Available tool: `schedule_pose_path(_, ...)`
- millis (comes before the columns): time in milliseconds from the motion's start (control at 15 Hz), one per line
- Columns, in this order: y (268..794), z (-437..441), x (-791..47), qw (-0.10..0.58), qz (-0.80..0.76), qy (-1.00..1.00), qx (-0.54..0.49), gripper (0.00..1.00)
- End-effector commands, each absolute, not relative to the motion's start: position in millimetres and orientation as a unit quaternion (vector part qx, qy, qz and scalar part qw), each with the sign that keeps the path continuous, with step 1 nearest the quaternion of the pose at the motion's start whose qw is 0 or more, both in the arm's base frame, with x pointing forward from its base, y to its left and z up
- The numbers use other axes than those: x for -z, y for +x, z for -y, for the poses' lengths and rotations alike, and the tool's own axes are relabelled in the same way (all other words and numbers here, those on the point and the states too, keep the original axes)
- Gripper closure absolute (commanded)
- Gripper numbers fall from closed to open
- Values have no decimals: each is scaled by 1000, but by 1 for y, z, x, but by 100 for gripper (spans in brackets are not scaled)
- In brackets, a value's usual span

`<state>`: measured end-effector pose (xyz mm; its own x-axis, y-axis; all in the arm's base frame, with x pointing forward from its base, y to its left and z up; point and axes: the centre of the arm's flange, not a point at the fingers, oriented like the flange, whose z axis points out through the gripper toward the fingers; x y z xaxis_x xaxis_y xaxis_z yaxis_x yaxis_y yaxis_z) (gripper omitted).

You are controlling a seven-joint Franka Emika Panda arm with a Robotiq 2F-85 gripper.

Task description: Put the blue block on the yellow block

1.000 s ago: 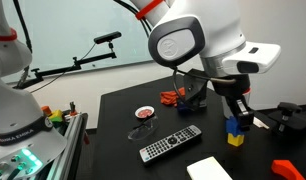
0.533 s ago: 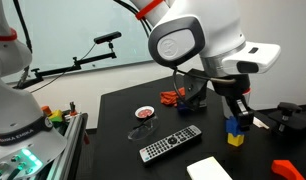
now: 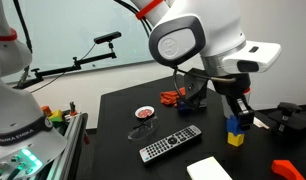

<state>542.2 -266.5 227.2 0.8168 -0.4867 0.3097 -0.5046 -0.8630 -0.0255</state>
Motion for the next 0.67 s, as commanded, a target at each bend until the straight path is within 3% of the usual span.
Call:
schedule_pose_path(0, 546, 267, -238, 30, 262, 951, -161, 92)
schedule_pose_path(200, 546, 268, -238, 30, 265, 950, -159, 91)
schedule_pose_path(267, 547, 268, -238, 29, 264, 951, -159, 42)
schedule_pose_path(400, 547, 268, -238, 29, 266, 950, -159, 36)
schedule_pose_path(600, 547, 269, -238, 29, 269, 950, -159, 12)
